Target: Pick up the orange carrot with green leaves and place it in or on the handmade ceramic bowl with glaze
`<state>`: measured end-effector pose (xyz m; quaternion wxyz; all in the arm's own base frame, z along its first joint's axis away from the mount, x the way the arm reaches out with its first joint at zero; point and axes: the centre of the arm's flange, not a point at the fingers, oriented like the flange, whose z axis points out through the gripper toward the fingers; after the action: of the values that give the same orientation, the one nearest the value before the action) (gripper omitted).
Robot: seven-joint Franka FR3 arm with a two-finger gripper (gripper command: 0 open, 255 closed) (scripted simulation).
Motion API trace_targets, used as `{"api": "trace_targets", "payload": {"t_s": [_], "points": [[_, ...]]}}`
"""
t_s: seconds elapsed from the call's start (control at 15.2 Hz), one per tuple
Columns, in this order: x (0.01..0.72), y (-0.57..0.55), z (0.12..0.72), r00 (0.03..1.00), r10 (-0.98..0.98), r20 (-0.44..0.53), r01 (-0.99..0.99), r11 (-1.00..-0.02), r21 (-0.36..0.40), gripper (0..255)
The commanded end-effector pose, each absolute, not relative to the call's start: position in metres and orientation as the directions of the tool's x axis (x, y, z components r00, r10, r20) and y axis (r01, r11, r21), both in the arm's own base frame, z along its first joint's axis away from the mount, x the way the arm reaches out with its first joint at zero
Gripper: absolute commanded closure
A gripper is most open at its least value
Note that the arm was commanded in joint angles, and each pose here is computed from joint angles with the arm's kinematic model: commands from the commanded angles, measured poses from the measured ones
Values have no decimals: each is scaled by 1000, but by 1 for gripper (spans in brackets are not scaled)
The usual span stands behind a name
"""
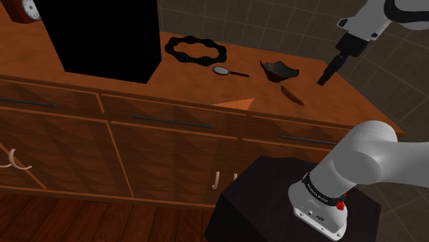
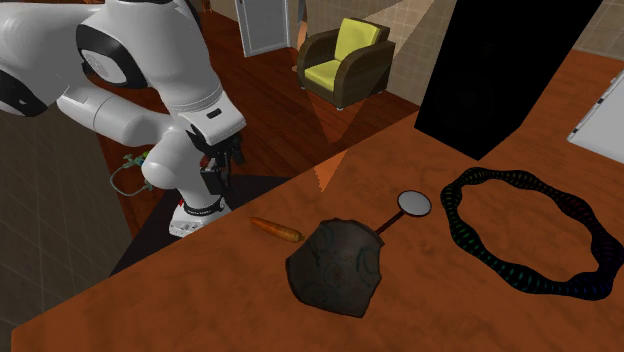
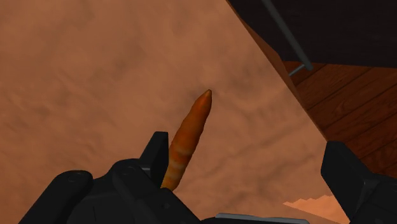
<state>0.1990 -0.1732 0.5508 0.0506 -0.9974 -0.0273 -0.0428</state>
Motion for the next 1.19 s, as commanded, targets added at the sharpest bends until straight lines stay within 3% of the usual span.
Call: {"api": "trace_targets", "payload": {"t_s": [0.0,0.07,0.13,0.73,0.79,1.12], "points": [[199,-173,551,995,50,88,59,-993,-99,0],[199,-173,551,995,50,88,59,-993,-99,0],[199,-173,551,995,50,88,59,-993,-99,255],[199,-173,551,995,50,88,59,-993,-99,255],[199,-173,551,995,50,88,59,-993,-99,0],[242,-183,504,985,-154,74,-147,-986,-81,0]]}}
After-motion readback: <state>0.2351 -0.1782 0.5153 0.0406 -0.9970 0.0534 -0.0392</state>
